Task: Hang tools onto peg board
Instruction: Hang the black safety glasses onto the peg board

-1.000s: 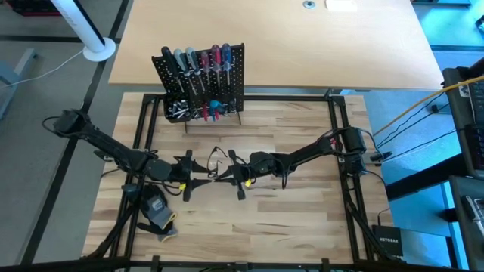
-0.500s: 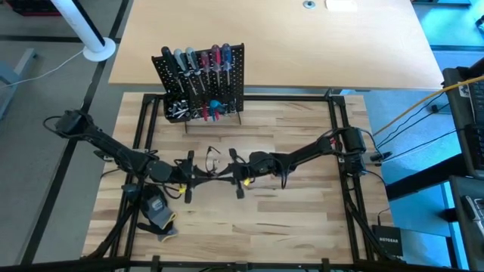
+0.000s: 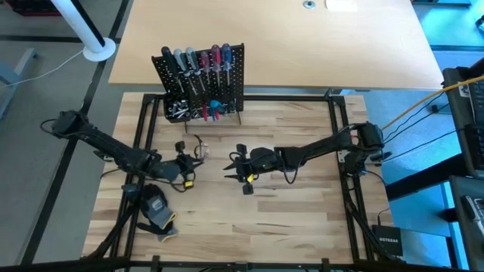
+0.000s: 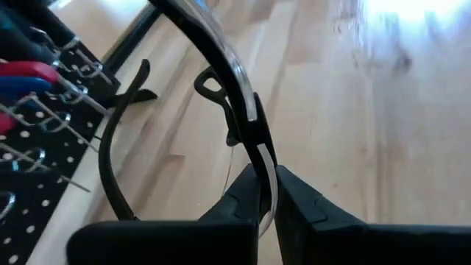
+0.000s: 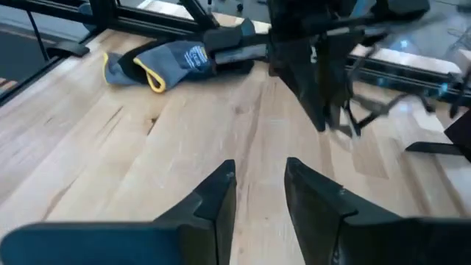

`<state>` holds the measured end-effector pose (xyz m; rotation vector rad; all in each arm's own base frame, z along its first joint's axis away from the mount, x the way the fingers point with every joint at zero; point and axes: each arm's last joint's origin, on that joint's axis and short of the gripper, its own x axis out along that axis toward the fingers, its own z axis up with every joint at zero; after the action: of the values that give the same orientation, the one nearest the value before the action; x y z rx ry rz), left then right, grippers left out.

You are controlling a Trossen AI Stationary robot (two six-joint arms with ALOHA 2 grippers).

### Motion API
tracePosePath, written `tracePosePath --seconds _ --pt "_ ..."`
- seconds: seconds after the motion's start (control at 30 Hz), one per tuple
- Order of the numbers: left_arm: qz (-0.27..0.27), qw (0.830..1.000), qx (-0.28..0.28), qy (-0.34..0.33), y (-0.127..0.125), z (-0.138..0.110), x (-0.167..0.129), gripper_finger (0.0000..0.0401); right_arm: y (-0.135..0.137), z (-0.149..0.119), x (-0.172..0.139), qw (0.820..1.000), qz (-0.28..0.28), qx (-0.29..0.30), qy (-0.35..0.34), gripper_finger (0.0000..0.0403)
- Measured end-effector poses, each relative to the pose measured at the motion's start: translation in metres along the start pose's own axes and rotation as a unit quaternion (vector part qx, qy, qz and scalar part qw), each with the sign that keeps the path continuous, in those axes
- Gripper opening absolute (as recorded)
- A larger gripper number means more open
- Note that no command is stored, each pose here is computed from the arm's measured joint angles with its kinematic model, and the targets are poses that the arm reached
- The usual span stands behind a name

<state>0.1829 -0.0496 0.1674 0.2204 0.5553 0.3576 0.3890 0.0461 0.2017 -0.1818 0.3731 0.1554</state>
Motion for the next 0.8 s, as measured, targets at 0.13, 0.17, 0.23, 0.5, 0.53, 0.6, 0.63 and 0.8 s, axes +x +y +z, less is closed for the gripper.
tracePosePath --seconds 0.13,0.17,0.23,0.5,0.53,0.6,0.63,0.8 --pt "0.012 0.999 0.034 0.026 0.008 0.000 0.011 0.0006 0.000 -0.003 0.002 1.000 0.001 0.000 0.006 0.0117" --pt "0.019 0.999 0.041 0.028 0.011 0.001 0.013 0.0006 0.001 -0.004 0.002 1.000 0.002 0.000 0.008 0.0117" --pt "0.031 0.998 0.055 0.029 0.017 0.004 0.016 0.0006 0.001 -0.004 0.003 1.000 0.002 0.000 0.010 0.0117" --pt "0.033 0.994 0.088 0.060 0.039 0.002 0.029 0.0006 0.001 -0.005 0.003 1.000 0.005 0.000 0.013 0.0117" --pt "0.037 0.993 0.096 0.062 0.042 0.002 0.030 0.0006 0.001 -0.005 0.003 1.000 0.007 0.000 0.012 0.0117" --pt "0.044 0.991 0.105 0.067 0.046 0.003 0.032 0.0006 0.001 -0.005 0.003 1.000 0.007 0.000 0.012 0.0117" --pt "0.048 0.991 0.106 0.068 0.048 0.004 0.033 0.0006 0.001 -0.005 0.003 1.000 0.007 0.000 0.012 0.0118" --pt "0.064 0.987 0.130 0.075 0.057 0.006 0.036 0.0006 0.001 -0.005 0.003 1.000 0.007 0.000 0.013 0.0118"
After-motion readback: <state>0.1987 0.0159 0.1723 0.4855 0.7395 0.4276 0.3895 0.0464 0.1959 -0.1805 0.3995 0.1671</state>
